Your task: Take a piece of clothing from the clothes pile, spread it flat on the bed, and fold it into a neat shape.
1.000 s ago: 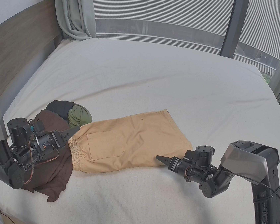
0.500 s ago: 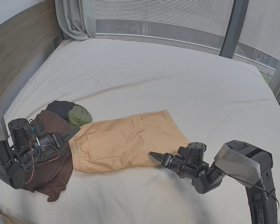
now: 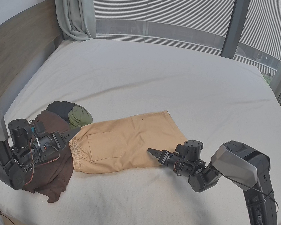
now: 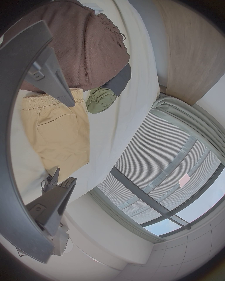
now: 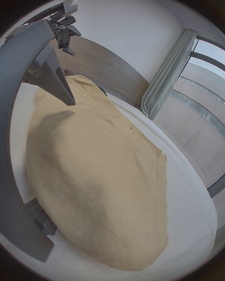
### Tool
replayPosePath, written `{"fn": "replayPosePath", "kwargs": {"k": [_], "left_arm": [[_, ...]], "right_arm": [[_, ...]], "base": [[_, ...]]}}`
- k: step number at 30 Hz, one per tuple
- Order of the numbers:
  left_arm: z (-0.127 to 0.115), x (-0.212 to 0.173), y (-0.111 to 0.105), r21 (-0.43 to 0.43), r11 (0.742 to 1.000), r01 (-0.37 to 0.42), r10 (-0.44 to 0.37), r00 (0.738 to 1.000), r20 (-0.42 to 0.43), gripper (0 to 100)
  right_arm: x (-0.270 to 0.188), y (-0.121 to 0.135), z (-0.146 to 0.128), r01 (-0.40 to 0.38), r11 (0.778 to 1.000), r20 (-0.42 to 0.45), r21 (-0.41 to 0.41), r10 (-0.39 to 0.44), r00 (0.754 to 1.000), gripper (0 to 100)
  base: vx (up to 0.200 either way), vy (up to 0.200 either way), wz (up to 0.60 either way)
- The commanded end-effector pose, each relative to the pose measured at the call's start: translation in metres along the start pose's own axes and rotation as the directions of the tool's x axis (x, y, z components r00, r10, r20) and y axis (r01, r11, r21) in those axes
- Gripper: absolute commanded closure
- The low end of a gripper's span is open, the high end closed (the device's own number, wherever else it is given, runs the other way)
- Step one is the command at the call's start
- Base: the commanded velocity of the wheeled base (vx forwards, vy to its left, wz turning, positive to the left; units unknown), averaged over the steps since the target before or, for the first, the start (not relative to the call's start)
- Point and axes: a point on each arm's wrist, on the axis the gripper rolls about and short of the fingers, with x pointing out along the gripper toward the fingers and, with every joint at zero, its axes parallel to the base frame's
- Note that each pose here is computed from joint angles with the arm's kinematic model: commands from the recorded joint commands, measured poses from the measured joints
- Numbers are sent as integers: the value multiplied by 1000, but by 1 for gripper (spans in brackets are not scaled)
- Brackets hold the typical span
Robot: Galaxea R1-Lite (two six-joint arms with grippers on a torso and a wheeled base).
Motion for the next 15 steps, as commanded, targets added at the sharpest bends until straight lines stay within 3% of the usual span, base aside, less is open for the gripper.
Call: {"fn": "replayPosePath", "kwargs": {"k": [1, 2, 3, 15], "left_arm": [[0, 0, 1, -1, 1000, -2, 2, 1000, 1, 0], [0, 0, 1, -1, 1000, -2, 2, 1000, 1, 0], [0, 0, 0, -3, 1000, -1, 1, 1000, -1, 0], [1, 1, 0, -30, 1000, 2, -2, 1000, 4, 0]], "right_arm": [[2, -5, -6, 11, 1000, -14, 6, -11, 1000, 0], [2, -6, -7, 13, 1000, -14, 6, -13, 1000, 0], [2, -6, -8, 18, 1000, -14, 6, -17, 1000, 100], [-10, -1, -8, 30, 1000, -22, 8, -30, 999, 100]], "base": [[0, 0, 0], [0, 0, 0], [0, 0, 0], [0, 0, 0]]}}
